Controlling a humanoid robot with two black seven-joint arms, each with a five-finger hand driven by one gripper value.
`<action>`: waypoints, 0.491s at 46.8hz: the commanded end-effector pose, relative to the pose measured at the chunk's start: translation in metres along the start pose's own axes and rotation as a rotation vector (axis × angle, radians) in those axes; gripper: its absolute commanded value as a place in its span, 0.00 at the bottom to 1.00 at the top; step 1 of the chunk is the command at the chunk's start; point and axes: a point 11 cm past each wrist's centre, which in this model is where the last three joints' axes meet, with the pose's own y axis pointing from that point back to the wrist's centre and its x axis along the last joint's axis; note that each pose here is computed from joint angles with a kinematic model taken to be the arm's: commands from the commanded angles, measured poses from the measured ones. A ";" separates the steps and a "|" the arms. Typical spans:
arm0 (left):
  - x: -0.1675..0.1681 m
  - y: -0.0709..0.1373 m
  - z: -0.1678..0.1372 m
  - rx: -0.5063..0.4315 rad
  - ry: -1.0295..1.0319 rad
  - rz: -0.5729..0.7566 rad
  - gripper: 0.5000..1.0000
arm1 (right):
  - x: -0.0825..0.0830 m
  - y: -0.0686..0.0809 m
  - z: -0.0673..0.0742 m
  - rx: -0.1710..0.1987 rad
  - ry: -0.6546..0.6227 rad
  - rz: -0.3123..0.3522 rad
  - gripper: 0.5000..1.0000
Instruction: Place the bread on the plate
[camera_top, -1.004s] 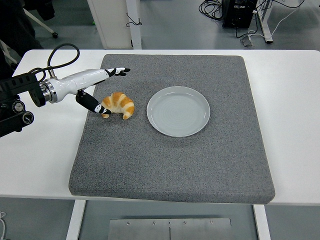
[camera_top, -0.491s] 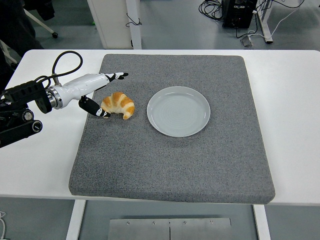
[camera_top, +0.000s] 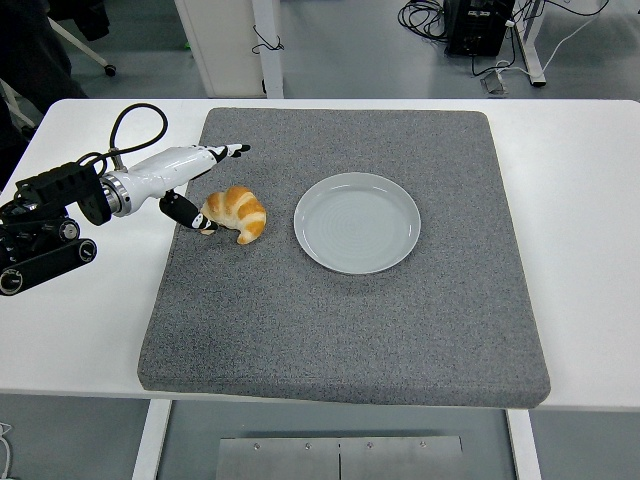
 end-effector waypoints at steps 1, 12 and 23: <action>-0.003 -0.003 0.003 -0.008 0.003 -0.005 0.93 | 0.001 0.000 -0.001 0.001 0.001 0.001 1.00; -0.014 -0.010 0.014 -0.031 0.018 -0.021 0.93 | 0.000 0.000 0.000 0.000 0.000 0.000 1.00; -0.021 -0.009 0.014 -0.028 0.023 -0.031 0.77 | 0.000 0.000 0.000 0.000 0.000 0.000 1.00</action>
